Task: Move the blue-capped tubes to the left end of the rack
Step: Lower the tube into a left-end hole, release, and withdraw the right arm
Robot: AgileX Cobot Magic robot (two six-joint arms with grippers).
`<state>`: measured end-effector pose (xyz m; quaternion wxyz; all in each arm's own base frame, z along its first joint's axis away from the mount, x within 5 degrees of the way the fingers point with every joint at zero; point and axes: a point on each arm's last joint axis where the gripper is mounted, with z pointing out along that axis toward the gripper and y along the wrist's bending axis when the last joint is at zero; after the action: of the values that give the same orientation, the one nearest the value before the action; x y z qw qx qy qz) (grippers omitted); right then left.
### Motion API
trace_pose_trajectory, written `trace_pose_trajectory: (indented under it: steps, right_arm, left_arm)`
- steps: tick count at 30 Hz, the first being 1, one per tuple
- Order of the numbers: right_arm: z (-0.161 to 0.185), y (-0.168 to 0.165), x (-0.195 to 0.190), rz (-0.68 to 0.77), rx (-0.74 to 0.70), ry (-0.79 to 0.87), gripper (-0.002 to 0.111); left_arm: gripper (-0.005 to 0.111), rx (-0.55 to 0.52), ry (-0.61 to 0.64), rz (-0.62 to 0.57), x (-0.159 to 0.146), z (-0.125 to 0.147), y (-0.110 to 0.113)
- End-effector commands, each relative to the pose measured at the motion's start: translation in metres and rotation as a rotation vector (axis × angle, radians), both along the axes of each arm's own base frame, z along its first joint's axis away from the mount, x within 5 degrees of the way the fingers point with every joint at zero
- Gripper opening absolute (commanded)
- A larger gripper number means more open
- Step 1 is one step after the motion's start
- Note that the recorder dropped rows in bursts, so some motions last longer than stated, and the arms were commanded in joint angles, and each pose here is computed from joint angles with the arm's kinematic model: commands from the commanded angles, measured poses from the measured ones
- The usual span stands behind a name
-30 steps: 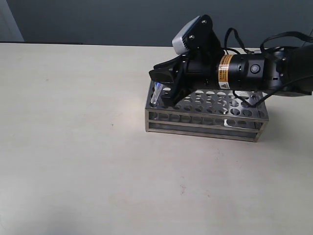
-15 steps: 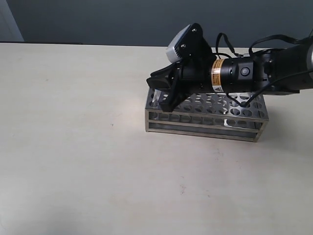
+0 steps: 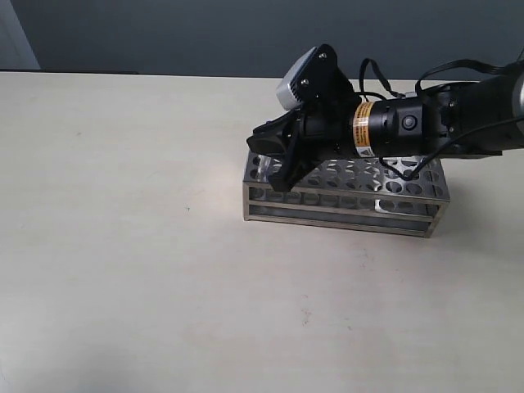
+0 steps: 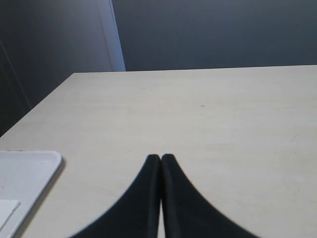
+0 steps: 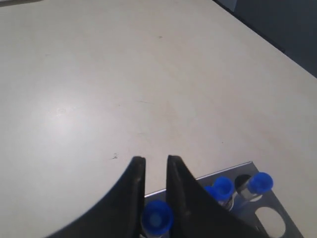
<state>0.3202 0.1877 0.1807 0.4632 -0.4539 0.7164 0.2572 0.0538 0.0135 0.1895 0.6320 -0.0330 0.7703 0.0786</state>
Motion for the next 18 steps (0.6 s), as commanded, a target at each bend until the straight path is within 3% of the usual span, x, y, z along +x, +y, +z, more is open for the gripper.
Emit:
trace_pose_trajectory:
  steps: [1, 18]
  right_arm:
    - [0.002, 0.001, 0.001, 0.007, 0.004, 0.0, -0.001]
    - [0.0, 0.013, -0.007, 0.046, -0.015, 0.002, -0.001]
  left_arm:
    - [0.0, 0.001, -0.011, -0.005, 0.0, 0.0, 0.0]
    - [0.0, 0.002, -0.013, -0.006, 0.0, 0.001, 0.0]
